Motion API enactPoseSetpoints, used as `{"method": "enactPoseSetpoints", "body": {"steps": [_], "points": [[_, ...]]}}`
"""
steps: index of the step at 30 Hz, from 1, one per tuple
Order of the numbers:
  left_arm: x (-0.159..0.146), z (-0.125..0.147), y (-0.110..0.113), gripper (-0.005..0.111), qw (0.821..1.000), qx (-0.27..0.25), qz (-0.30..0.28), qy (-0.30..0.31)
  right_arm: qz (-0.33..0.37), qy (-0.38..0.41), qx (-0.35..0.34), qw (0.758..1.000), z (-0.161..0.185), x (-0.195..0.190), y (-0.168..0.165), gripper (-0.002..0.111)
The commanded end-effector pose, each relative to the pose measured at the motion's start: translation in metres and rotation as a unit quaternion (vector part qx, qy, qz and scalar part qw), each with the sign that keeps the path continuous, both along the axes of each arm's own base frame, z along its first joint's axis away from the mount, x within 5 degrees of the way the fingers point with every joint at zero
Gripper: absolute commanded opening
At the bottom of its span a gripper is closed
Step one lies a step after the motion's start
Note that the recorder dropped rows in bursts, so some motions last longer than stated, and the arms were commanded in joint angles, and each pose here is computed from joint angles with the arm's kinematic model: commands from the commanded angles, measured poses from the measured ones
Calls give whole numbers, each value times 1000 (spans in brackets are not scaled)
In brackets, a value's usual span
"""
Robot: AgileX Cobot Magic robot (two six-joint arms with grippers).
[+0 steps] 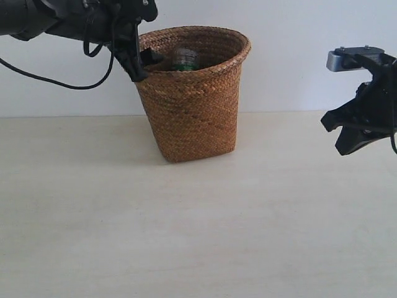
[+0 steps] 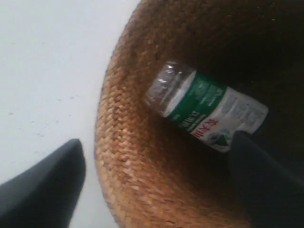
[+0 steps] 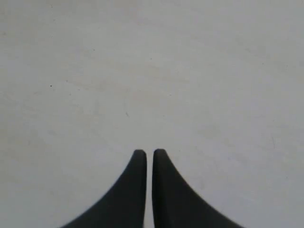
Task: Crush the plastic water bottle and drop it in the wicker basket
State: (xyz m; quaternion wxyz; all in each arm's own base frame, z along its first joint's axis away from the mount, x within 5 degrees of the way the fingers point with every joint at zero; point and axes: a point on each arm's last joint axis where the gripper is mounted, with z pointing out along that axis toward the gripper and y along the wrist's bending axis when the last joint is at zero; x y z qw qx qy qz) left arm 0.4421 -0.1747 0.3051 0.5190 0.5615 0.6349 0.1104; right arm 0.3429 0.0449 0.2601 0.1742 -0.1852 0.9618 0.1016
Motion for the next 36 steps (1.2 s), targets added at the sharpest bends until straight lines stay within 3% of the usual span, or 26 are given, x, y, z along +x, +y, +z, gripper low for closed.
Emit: {"method": "enactPoseSetpoints", "body": {"steps": [1, 3, 7, 11, 14, 18, 23, 30, 36], "points": [[-16, 9, 0, 30, 998, -1, -27, 57, 3, -15, -11, 1000, 3, 0, -4, 0], [-26, 15, 1, 6, 995, 2, -37, 88, 7, -20, -27, 999, 2, 1, -7, 0], [-43, 23, 7, 5, 988, 16, -29, 152, 4, -19, -71, 997, 1, 1, -14, 0], [-59, 28, 19, 4, 972, 20, 31, 234, -21, 5, -132, 991, 5, -2, -27, 0], [-72, 28, 30, 4, 951, 31, 89, 296, -46, 21, -159, 986, 12, -7, -39, 0], [-88, 31, 49, 4, 901, 24, 209, 381, -117, 21, -136, 984, 25, -17, -63, 0], [-94, 42, 68, 4, 875, -36, 292, 385, -162, 4, -118, 980, 35, -41, -80, 0], [-136, 51, 84, 4, 862, -60, 318, 390, -178, -151, -100, 967, 54, -81, -75, 0], [-168, 51, 93, 4, 883, -128, 315, 324, -188, -254, -81, 945, 64, -123, -69, 0]]}}
